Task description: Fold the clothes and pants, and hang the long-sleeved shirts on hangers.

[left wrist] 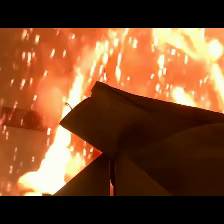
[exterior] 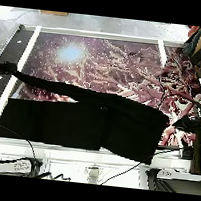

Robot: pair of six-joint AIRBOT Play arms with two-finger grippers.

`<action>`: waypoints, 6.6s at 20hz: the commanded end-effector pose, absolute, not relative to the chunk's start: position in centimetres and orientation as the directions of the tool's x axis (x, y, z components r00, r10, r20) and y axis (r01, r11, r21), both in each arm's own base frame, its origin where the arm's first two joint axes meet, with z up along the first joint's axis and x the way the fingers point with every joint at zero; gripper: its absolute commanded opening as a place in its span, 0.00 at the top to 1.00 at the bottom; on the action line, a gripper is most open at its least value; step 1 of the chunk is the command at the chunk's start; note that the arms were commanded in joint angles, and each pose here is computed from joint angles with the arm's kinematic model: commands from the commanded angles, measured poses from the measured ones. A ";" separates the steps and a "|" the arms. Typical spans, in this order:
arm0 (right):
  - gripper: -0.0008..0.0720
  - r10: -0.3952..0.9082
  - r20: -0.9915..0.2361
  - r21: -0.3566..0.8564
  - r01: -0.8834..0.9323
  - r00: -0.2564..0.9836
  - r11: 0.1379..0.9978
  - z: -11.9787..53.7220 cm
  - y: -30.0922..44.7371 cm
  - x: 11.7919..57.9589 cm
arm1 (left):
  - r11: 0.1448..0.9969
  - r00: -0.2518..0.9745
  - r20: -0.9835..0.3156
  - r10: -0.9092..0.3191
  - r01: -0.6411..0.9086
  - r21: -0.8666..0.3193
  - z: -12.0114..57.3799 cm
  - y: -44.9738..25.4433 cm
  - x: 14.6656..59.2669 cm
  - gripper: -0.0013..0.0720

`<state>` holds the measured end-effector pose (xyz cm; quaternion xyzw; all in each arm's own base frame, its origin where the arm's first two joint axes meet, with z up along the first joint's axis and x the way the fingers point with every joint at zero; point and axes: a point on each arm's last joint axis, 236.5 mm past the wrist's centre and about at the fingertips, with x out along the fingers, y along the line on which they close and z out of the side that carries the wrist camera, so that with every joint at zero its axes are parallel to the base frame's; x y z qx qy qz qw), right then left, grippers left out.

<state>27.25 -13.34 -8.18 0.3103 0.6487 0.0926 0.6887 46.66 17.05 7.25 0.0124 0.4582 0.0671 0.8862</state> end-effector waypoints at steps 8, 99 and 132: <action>0.29 0.462 -0.821 0.566 0.374 0.336 0.734 -11.3 -13.3 30.2 | 0.991 0.572 -0.809 0.131 -0.108 0.084 7.3 17.1 46.7 0.97; 0.96 0.192 -0.790 0.430 0.303 0.582 0.851 1.2 -18.0 44.1 | 0.961 0.336 -0.921 0.195 -0.251 0.112 4.8 17.5 38.2 0.97; 0.36 0.184 -0.904 0.417 0.697 0.386 0.583 -7.2 -14.6 22.6 | 0.973 0.567 -0.822 -0.051 -0.158 -0.169 2.4 10.5 32.5 0.14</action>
